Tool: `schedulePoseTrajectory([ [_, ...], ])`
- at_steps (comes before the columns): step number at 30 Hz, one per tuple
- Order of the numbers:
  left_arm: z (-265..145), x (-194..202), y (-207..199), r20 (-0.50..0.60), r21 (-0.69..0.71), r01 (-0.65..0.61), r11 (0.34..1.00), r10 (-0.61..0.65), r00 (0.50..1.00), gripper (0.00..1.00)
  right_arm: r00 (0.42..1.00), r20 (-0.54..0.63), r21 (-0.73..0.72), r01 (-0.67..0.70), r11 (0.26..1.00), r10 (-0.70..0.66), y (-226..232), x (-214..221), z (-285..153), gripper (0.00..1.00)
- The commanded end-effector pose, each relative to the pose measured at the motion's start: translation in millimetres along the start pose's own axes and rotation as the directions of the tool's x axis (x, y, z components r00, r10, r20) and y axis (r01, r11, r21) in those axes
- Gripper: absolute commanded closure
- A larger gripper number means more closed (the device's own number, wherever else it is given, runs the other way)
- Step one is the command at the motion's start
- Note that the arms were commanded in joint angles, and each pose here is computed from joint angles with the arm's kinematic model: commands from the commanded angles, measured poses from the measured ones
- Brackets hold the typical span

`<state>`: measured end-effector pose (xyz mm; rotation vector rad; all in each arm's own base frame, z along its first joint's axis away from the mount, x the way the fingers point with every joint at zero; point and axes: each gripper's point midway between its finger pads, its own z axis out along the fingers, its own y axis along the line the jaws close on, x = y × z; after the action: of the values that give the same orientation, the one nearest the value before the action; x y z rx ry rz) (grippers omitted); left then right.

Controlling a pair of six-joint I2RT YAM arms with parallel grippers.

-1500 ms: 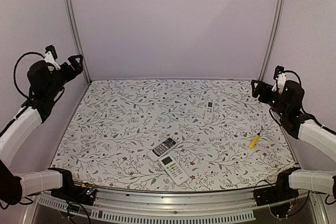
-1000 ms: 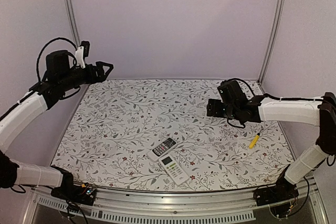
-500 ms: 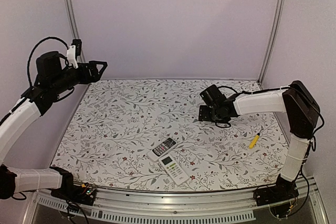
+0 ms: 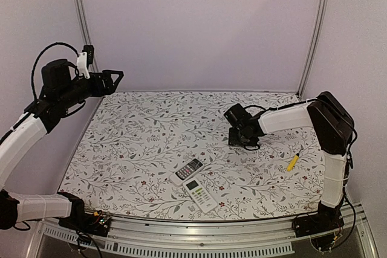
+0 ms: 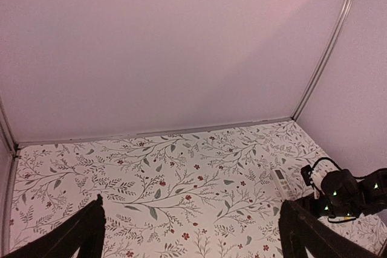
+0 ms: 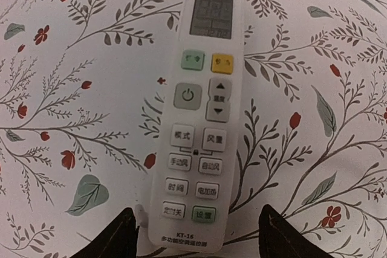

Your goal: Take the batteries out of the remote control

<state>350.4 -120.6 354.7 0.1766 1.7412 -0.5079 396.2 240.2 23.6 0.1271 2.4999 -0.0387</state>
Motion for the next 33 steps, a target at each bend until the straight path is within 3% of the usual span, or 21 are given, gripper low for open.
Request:
schedulePoseTrajectory([
  [1, -1.4, 0.3, 1.4, 0.004, -0.003, -0.01, 1.0, 0.01, 1.0, 0.0, 1.0, 0.001, 0.024, -0.003, 1.0, 0.003, 1.9, -1.0, 10.5, 0.35],
  [6, -1.6, 0.2, 1.9, 0.005, -0.006, -0.01, 1.0, 0.01, 1.0, 0.0, 1.0, -0.01, 0.019, -0.005, 1.0, 0.005, 5.7, 2.1, 17.1, 0.43],
  [14, -2.9, -1.0, 3.4, 0.01, -0.017, -0.016, 1.0, 0.016, 1.0, 0.0, 0.999, 0.011, -0.032, -0.042, 0.999, 0.043, 7.2, 0.3, 8.6, 0.69],
  [22, -2.1, 0.5, 2.4, 0.019, -0.007, -0.024, 1.0, 0.024, 1.0, 0.0, 0.991, 0.118, -0.268, -0.025, 0.963, 0.059, 26.5, -28.6, -44.6, 0.74],
  [29, -2.4, 5.5, -29.3, 0.033, 0.177, -0.066, 0.982, 0.061, 0.998, 0.0, 0.985, 0.172, -0.461, 0.066, 0.885, 0.016, 36.2, -37.5, -104.0, 0.75],
  [33, -9.2, 7.4, -66.9, 0.071, 0.37, -0.108, 0.923, 0.088, 0.994, 0.0, 0.979, 0.2, -0.618, 0.154, 0.771, -0.035, 51.5, -31.9, -145.5, 0.76],
])
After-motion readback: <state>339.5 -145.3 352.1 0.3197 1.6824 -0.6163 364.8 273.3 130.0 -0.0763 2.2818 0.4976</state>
